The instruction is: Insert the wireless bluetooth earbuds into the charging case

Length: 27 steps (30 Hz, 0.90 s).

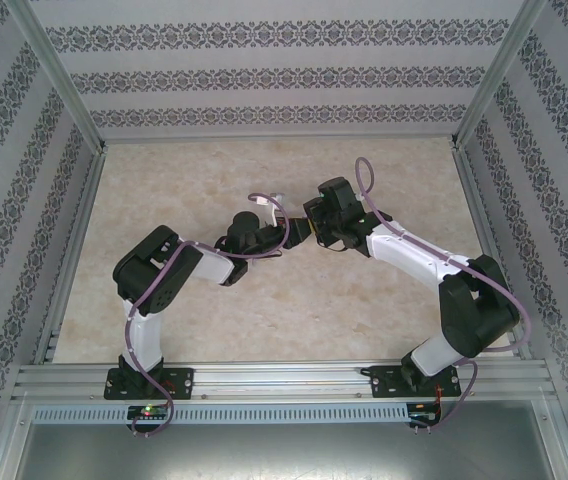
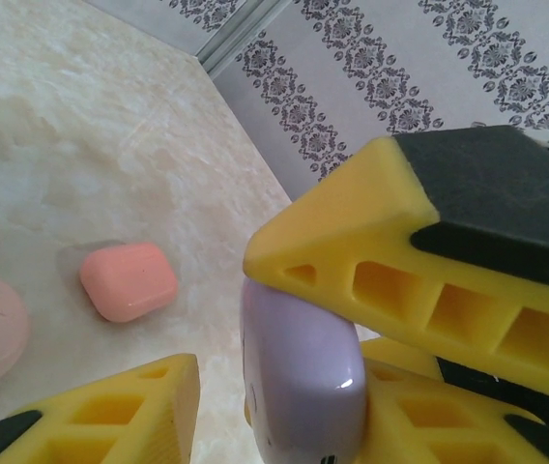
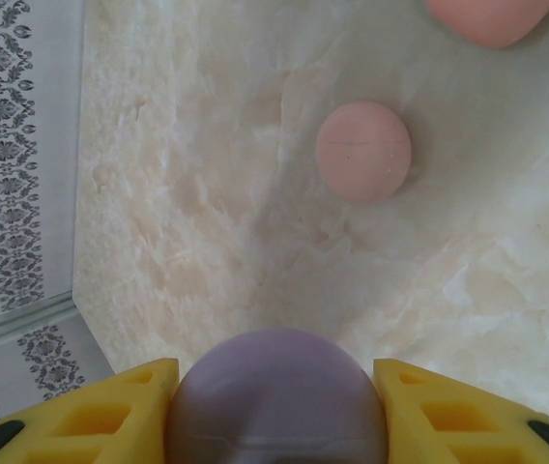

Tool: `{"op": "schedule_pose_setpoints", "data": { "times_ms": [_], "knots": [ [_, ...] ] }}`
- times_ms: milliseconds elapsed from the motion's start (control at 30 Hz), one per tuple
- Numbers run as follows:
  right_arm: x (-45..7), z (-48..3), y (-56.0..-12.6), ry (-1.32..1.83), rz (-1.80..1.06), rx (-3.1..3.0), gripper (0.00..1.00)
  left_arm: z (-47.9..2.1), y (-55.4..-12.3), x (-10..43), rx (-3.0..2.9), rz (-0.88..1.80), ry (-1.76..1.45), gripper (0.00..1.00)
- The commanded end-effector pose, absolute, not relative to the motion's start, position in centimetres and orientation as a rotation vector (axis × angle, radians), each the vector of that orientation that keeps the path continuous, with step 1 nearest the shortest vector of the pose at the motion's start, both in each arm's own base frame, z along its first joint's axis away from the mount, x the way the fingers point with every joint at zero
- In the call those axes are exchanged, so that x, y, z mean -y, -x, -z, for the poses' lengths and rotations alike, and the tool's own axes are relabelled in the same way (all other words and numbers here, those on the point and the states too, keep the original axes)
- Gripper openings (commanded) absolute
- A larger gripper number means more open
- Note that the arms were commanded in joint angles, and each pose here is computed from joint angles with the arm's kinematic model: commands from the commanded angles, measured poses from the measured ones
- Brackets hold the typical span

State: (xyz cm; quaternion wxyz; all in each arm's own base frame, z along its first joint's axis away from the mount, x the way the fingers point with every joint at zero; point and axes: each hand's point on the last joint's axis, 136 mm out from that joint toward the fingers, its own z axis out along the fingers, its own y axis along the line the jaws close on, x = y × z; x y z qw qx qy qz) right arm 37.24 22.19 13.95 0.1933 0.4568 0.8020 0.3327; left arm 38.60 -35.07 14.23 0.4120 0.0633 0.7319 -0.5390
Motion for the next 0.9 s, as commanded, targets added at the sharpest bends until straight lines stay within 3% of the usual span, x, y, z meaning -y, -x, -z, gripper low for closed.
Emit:
{"op": "schedule_pose_setpoints", "data": {
  "times_ms": [0, 300, 567, 633, 733, 867],
  "knots": [
    [-22.9, -15.0, -37.7, -1.270, -0.967, -2.229, 0.30, -15.8, -38.9, 35.7, -1.768, 1.372, -0.166, 0.42],
    [-23.1, -15.1, -37.5, -1.271, -0.975, -2.227, 0.30, -15.7, -39.4, 35.4, -1.753, 1.359, -0.129, 0.30],
    [-23.0, -15.7, -37.4, -1.285, -0.998, -2.194, 0.33, -15.8, -39.4, 35.2, -1.742, 1.359, -0.113, 0.03],
    [-22.9, -16.1, -37.4, -1.284, -1.003, -2.180, 0.36, -15.7, -39.4, 35.2, -1.746, 1.359, -0.115, 0.00],
    [-22.6, -16.6, -37.5, -1.281, -1.007, -2.161, 0.45, -15.6, -39.4, 35.2, -1.752, 1.361, -0.114, 0.00],
    [-21.6, -18.1, -38.0, -1.256, -1.030, -2.115, 0.70, -15.7, -39.3, 35.3, -1.756, 1.369, -0.121, 0.00]
  ]
}}
